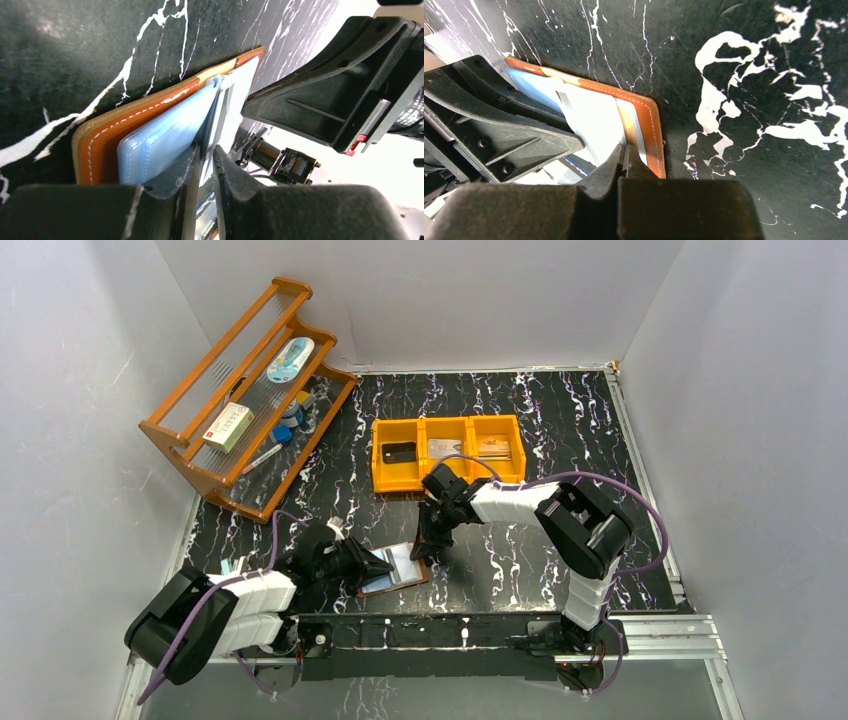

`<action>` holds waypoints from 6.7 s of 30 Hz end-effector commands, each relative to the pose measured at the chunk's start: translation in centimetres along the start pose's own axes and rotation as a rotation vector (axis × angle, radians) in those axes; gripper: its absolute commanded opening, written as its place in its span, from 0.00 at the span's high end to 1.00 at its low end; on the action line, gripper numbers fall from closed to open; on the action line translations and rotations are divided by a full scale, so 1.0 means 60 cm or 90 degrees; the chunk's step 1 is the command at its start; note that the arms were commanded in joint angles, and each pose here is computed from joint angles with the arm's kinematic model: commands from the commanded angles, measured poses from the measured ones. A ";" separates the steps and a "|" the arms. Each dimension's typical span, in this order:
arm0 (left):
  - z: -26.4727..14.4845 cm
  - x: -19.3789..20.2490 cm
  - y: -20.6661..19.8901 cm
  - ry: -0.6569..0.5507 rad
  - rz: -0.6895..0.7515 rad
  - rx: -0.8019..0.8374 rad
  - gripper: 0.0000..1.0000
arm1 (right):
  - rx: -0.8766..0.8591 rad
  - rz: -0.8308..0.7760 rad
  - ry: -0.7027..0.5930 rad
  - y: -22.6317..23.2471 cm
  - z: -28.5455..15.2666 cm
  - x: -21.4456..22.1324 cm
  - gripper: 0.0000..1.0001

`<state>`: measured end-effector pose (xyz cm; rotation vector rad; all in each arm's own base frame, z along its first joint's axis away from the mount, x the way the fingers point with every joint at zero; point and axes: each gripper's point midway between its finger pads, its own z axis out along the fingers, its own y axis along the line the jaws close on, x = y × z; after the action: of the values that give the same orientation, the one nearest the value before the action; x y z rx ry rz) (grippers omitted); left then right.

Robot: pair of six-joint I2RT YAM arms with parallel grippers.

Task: Take the credit cards out of the card holder
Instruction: Remove the credit card from the card holder.

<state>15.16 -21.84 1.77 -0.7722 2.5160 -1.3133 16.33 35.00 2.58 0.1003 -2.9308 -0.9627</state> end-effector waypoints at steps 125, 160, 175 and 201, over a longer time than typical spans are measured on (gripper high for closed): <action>0.043 0.025 -0.083 0.154 0.348 -0.031 1.00 | 0.066 0.030 -0.078 -0.065 -0.026 -0.039 0.85; -0.027 -0.031 -0.090 0.015 0.403 -0.139 1.00 | -0.034 -0.113 -0.145 0.076 -0.088 -0.055 0.51; -0.016 -0.013 -0.084 0.051 0.375 -0.125 1.00 | 0.002 -0.009 -0.001 -0.001 0.003 0.004 0.79; -0.096 -0.077 -0.168 -0.126 0.390 -0.123 1.00 | -0.075 -0.108 -0.256 0.065 -0.158 -0.103 0.50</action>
<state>19.14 -20.87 9.80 -0.1198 2.5312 -0.7922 19.57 34.34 8.30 0.1331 -3.0937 -1.1742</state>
